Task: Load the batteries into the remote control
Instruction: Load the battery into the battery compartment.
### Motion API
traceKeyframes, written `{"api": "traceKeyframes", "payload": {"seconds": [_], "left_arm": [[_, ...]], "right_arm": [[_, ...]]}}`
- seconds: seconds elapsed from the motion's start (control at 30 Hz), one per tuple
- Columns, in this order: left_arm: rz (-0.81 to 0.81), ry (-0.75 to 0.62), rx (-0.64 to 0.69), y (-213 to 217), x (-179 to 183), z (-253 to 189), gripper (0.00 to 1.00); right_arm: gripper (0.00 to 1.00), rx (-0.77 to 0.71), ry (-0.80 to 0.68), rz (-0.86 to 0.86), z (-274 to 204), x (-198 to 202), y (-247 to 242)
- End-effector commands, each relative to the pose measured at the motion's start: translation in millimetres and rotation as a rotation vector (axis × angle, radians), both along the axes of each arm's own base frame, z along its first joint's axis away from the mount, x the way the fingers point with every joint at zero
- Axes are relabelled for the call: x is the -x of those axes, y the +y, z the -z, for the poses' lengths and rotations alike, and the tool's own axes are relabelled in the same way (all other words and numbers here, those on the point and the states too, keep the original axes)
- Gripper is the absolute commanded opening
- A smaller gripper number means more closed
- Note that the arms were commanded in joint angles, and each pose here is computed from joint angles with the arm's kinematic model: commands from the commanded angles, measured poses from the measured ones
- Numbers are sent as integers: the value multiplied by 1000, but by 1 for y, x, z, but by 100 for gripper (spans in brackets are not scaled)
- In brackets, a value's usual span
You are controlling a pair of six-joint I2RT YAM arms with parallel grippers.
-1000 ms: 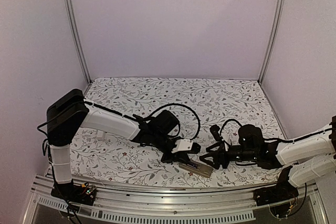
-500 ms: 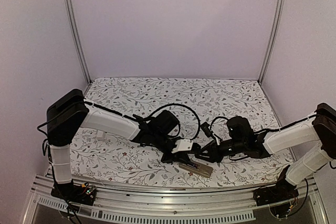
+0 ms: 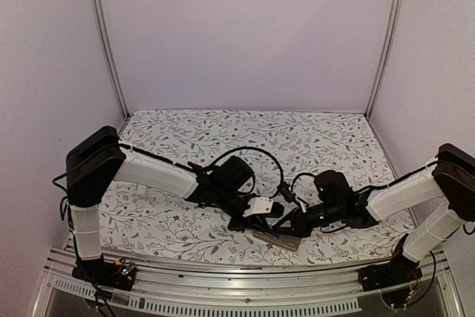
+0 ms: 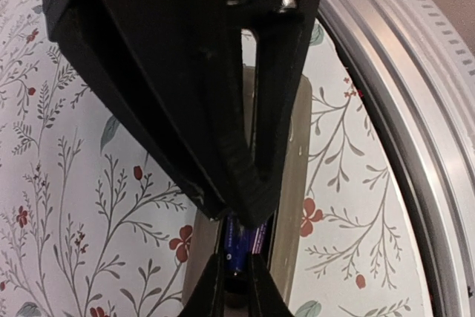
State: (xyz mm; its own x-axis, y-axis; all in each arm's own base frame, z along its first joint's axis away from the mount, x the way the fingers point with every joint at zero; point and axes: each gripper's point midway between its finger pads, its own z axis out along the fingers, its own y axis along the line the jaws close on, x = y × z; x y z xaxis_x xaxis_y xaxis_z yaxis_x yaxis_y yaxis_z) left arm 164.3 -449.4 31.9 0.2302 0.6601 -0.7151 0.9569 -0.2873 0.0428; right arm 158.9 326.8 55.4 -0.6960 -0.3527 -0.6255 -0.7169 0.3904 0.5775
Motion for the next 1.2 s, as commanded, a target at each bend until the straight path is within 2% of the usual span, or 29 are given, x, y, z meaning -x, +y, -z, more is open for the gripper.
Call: {"api": "traceKeyframes", "payload": {"seconds": [0.0, 0.53, 0.77, 1.03, 1.17], "left_arm": [[24, 59, -106, 16, 24, 34, 11], [14, 58, -105, 16, 23, 34, 13], [9, 49, -97, 16, 22, 31, 23], [-6, 44, -82, 16, 21, 28, 25], [-3, 45, -42, 15, 21, 17, 31]], "right_arm": [[11, -8, 32, -24, 5, 6, 4], [3, 43, 72, 24, 22, 2, 0], [2, 100, 55, 64, 25, -2, -9], [3, 113, 55, 56, 25, -1, -10], [3, 108, 49, 53, 21, -2, -9]]}}
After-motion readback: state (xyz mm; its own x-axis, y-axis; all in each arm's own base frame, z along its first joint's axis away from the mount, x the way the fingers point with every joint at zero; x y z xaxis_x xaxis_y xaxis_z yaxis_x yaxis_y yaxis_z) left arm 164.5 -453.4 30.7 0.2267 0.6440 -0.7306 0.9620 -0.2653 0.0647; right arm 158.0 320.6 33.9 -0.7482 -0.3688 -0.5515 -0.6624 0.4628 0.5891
